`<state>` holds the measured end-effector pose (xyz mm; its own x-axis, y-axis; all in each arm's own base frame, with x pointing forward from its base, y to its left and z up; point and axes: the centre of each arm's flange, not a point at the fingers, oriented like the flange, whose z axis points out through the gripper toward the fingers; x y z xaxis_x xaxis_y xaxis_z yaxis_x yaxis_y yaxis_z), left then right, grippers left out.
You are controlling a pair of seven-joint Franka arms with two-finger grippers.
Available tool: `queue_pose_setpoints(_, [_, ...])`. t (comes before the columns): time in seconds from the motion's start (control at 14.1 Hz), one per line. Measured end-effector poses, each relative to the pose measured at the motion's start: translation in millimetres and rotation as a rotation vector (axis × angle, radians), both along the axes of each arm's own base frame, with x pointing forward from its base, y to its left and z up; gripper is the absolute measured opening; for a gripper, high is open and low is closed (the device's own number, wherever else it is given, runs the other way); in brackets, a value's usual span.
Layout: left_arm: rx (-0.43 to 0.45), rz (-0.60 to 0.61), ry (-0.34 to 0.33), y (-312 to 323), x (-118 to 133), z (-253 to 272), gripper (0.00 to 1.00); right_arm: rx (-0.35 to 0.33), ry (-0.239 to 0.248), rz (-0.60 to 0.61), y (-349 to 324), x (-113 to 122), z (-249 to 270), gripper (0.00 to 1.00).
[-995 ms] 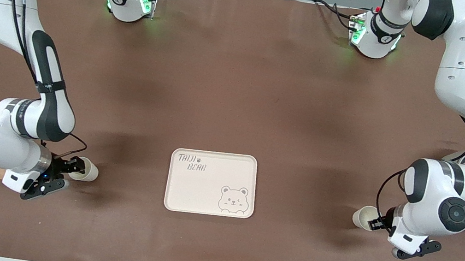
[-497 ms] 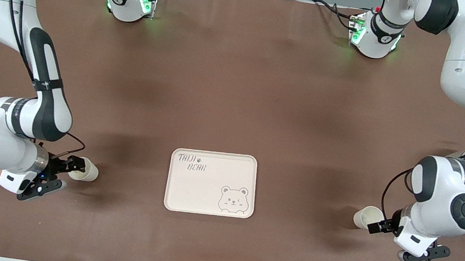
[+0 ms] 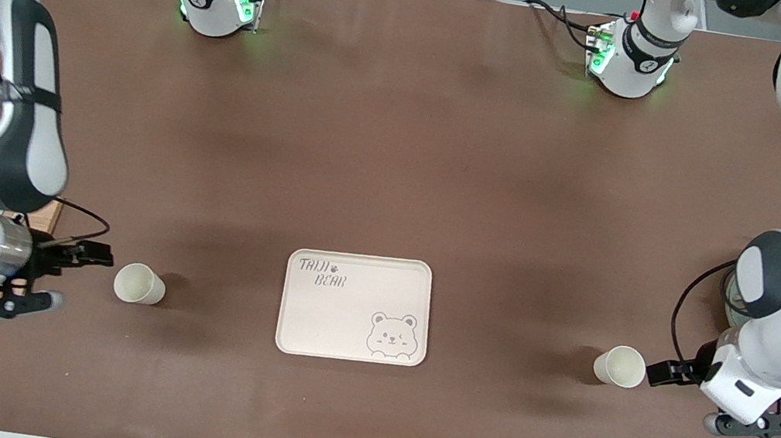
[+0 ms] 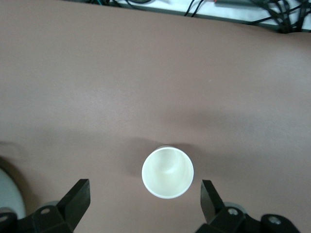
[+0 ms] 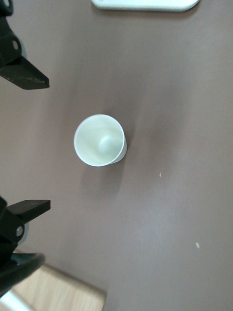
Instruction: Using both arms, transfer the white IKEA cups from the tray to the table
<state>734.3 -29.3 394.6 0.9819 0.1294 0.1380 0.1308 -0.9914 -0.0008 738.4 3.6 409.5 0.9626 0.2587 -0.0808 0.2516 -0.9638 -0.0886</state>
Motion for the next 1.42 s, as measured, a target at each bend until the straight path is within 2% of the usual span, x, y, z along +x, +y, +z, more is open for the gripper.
queue_pose_setpoints(0.14, [0.000, -0.029, 0.000, 0.6, -11.1, 22.5, 1.00, -0.018, -0.028, -0.041, -2.0, -20.0, 75.3, 1.00])
queue_pose_setpoints(0.36, [0.001, -0.065, 0.019, 1.9, -27.6, 55.7, 1.00, -0.050, 0.009, -0.098, -19.2, -77.0, 175.2, 1.00])
queue_pose_setpoints(0.57, [-0.001, -0.081, 0.033, 3.3, -44.0, 92.0, 1.00, -0.066, 0.012, -0.167, -55.7, -119.3, 227.4, 1.00])
queue_pose_setpoints(0.71, [-0.003, -0.082, 0.035, 4.1, -55.0, 115.6, 1.00, -0.077, 0.013, -0.203, -58.4, -132.5, 230.7, 1.00])
queue_pose_setpoints(0.92, [-0.007, -0.081, 0.026, 5.2, -71.4, 150.3, 1.00, -0.090, -0.023, -0.219, -42.6, -138.9, 208.7, 1.00])
queue_pose_setpoints(1.14, [-0.010, -0.082, 0.020, 6.0, -88.0, 181.2, 1.00, -0.097, -0.033, -0.216, -36.6, -147.5, 197.0, 1.00])
queue_pose_setpoints(1.42, [-0.012, -0.082, 0.060, 6.7, -101.7, 198.2, 1.00, -0.097, -0.047, -0.217, -35.7, -149.2, 199.3, 1.00])
